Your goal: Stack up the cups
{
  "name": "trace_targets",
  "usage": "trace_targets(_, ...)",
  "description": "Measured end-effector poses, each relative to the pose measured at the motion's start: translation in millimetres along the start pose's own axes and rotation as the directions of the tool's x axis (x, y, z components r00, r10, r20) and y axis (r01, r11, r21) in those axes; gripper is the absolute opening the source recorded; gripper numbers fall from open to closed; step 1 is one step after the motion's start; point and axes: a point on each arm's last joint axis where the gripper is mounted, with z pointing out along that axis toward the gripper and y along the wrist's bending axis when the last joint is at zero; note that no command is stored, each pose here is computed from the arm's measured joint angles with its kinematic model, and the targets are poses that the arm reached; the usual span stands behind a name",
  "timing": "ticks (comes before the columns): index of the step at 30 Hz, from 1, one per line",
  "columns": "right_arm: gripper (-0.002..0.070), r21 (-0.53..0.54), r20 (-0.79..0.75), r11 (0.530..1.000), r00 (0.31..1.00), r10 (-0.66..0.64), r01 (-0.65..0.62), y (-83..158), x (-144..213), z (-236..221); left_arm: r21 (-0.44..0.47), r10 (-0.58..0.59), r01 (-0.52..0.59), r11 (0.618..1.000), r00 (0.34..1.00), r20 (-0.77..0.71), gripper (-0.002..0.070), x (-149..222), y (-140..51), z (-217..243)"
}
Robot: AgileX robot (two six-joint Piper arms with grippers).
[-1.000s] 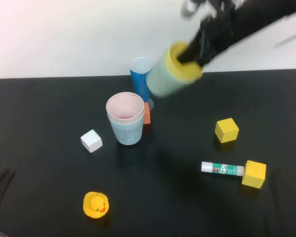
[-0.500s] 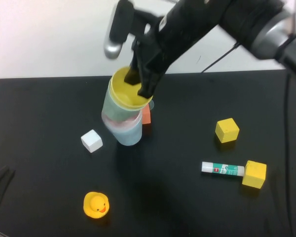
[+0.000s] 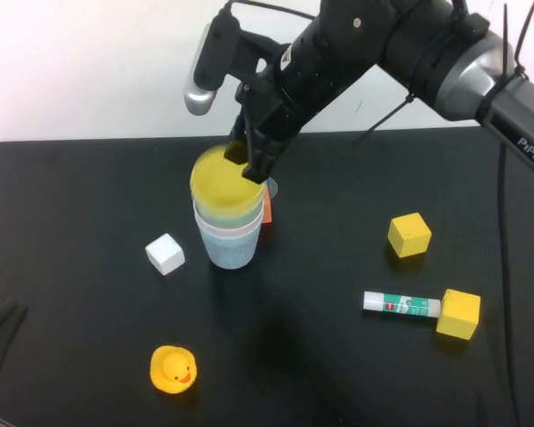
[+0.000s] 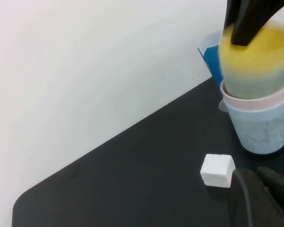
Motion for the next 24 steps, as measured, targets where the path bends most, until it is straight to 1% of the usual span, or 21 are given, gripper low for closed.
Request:
trace_targets(2,0.0244,0.002,0.002,1.0,1.0,0.011,-0.011,0,0,-1,0.0,0.0,0.0,1.0,1.0,0.0,-0.0001,0,0.0,0)
trace_targets(4,0.0281,0.013,0.014,1.0,1.0,0.01,-0.01,0,-4,-10,0.0,0.0,0.0,1.0,1.0,0.0,-0.0001,0,0.0,0)
trace_targets(7,0.03,0.044,0.054,0.999,0.999,-0.001,-0.001,0,-13,-36,0.0,0.0,0.0,1.0,1.0,0.0,-0.0001,0,0.0,0)
trace_targets(9,0.0304,0.081,0.092,0.997,0.996,-0.023,0.015,0,-21,-64,0.0,0.0,0.0,1.0,1.0,0.0,-0.0001,0,0.0,0)
trace_targets(11,0.0299,0.137,0.137,0.99,0.989,-0.054,0.035,2,-29,-105,-0.001,-0.006,0.006,1.0,1.0,0.002,-0.0001,0,0.1,0)
trace_targets(13,0.0273,0.204,0.163,0.978,0.983,-0.086,0.052,4,-32,-146,-0.006,-0.036,0.036,0.999,0.999,0.02,-0.0001,-2,0.6,-3)
trace_targets(14,0.0248,0.256,0.173,0.965,0.979,-0.107,0.06,6,-33,-177,-0.009,-0.049,0.049,0.999,0.998,0.029,-0.0001,-2,0.8,-5)
trace_targets(15,0.0225,0.293,0.174,0.954,0.977,-0.119,0.064,8,-31,-196,-0.012,-0.063,0.063,0.998,0.997,0.042,-0.0001,-3,1.2,-7)
trace_targets(17,0.0147,0.379,0.167,0.923,0.976,-0.138,0.065,15,-23,-243,-0.018,-0.088,0.089,0.996,0.994,0.069,-0.0001,-5,1.9,-11)
trace_targets(19,0.0066,0.443,0.147,0.894,0.979,-0.144,0.065,25,-11,-278,-0.02,-0.128,0.131,0.991,0.988,0.088,-0.0001,-6,2.4,-15)
trace_targets(21,0.0029,0.501,0.103,0.863,0.985,-0.136,0.067,35,4,-301,-0.019,-0.175,0.178,0.984,0.98,0.095,-0.0001,-6,2.6,-18)
trace_targets(24,0.0008,0.588,0.056,0.806,0.992,-0.117,0.063,57,28,-328,-0.015,-0.239,0.242,0.97,0.966,0.094,-0.0001,-6,2.7,-21)
